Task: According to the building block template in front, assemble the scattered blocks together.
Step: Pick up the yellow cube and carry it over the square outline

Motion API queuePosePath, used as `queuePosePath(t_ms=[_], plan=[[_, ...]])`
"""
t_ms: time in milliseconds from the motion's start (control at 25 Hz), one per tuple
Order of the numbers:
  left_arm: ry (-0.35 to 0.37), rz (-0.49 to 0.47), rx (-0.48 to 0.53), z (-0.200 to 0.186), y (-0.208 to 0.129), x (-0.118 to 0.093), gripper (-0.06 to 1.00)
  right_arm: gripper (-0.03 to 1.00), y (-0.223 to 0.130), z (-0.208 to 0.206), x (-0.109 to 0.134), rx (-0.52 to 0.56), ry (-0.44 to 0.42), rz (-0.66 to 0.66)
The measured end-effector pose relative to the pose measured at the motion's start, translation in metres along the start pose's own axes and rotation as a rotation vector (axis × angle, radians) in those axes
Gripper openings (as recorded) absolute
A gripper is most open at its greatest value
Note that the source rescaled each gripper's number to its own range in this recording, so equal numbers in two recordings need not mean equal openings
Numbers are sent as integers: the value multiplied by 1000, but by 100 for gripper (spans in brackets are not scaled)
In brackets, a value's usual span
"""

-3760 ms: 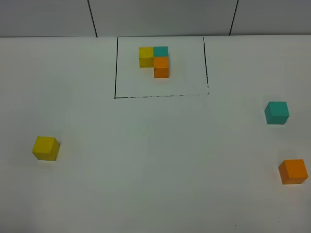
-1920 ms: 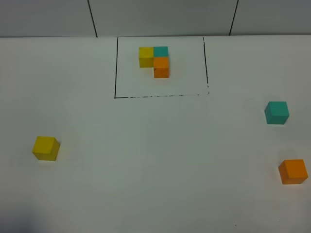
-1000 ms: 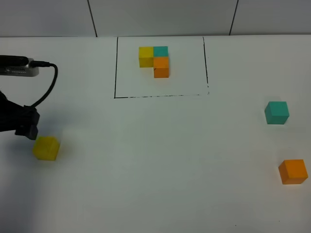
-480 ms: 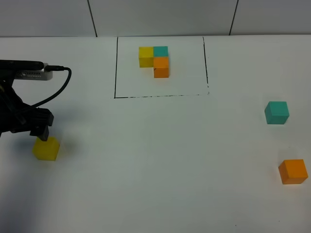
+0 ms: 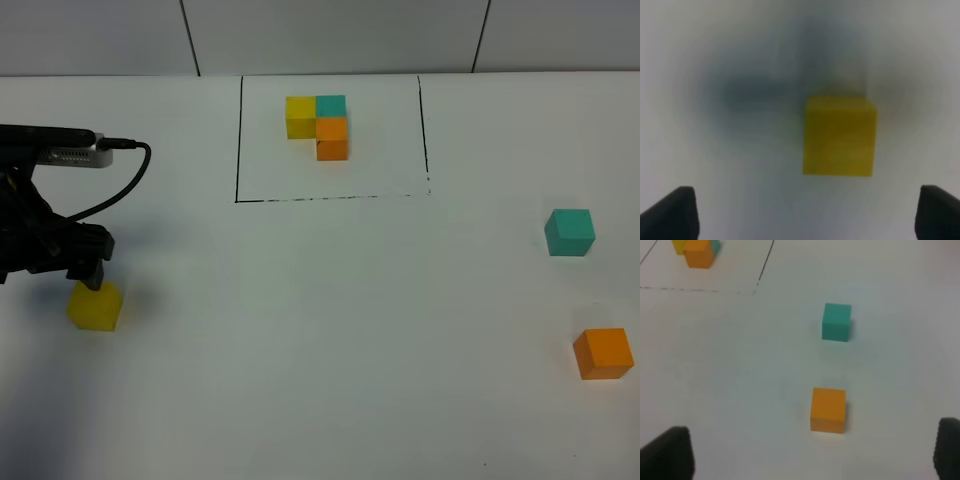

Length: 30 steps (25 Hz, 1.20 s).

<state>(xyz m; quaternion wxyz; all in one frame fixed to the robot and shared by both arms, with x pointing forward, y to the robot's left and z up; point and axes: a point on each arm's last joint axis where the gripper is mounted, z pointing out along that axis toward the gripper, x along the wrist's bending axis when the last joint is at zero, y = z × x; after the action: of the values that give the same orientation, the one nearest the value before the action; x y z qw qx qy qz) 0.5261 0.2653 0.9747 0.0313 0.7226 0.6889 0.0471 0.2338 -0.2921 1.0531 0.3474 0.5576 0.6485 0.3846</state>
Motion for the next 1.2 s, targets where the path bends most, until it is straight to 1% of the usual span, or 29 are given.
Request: queuePosePath(t_ms=[160,280,680,760,920,1200], plan=[[-48,0,43,15,2,-5,97,93,0,0,0,0,0,0],[-62,-8,62,23,4,-7,97,93,0,0,0,0,0,0],[-65,-4,97,45,8,-12,97,93,0,0,0,0,0,0],[-53,1,100,48,9,-11,97,92,0,0,0,0,0,0],[-28,17,89,53,11,-9,97,92,0,0,0,0,0,0],[-31,16,56,69,6,-9,97,91,0,0,0,0,0,0]])
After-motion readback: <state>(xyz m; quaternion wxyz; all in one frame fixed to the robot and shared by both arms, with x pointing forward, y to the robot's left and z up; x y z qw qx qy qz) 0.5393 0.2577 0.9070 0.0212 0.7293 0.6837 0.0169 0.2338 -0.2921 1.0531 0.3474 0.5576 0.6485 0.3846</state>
